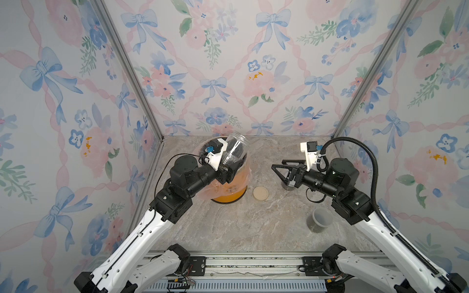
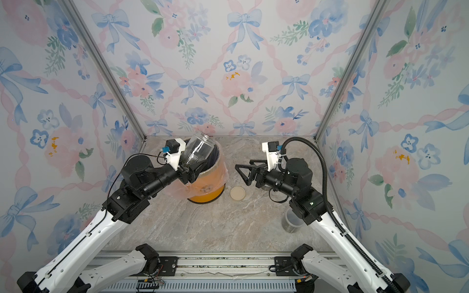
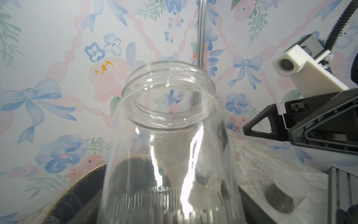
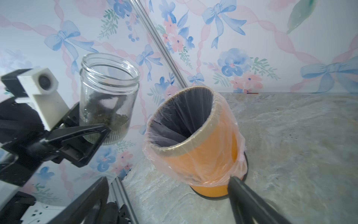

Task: Empty moldy tea leaves from jars
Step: Place the lid at the center of the board.

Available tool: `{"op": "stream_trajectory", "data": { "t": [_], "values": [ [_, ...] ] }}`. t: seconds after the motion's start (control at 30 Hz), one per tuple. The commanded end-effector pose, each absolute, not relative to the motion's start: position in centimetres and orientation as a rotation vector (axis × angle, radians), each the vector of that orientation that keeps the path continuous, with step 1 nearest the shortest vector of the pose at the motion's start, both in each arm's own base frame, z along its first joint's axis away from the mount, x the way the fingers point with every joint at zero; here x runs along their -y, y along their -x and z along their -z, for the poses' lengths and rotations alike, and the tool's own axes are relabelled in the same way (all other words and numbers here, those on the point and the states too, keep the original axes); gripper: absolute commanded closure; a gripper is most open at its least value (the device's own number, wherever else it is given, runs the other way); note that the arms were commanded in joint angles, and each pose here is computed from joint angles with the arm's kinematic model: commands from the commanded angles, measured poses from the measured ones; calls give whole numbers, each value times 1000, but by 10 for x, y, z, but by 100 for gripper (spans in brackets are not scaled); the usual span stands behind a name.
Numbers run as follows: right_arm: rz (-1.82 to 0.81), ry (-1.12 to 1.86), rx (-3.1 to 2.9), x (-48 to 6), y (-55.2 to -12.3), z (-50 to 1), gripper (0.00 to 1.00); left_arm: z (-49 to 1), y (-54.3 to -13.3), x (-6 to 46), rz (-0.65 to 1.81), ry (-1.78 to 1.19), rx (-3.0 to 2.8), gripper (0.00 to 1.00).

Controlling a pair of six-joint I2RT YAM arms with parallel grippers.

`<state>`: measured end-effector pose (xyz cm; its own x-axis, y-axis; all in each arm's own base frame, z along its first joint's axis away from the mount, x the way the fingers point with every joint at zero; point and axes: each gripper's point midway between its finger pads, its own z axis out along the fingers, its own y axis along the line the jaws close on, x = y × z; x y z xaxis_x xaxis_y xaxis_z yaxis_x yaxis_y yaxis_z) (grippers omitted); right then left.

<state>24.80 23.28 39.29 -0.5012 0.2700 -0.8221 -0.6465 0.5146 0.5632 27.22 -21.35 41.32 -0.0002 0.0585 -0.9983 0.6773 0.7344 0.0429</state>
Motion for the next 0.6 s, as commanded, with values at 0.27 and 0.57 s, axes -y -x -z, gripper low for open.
{"op": "stream_trajectory", "data": {
  "t": [0.27, 0.57],
  "values": [
    [-1477, 307, -1690, -286, -250, -457, 3, -472, -273, 226, 636, -592, -1327, 78],
    [-1511, 282, -1686, -312, -278, -473, 3, -481, -281, 235, 656, -585, -1291, 78]
  ]
}}
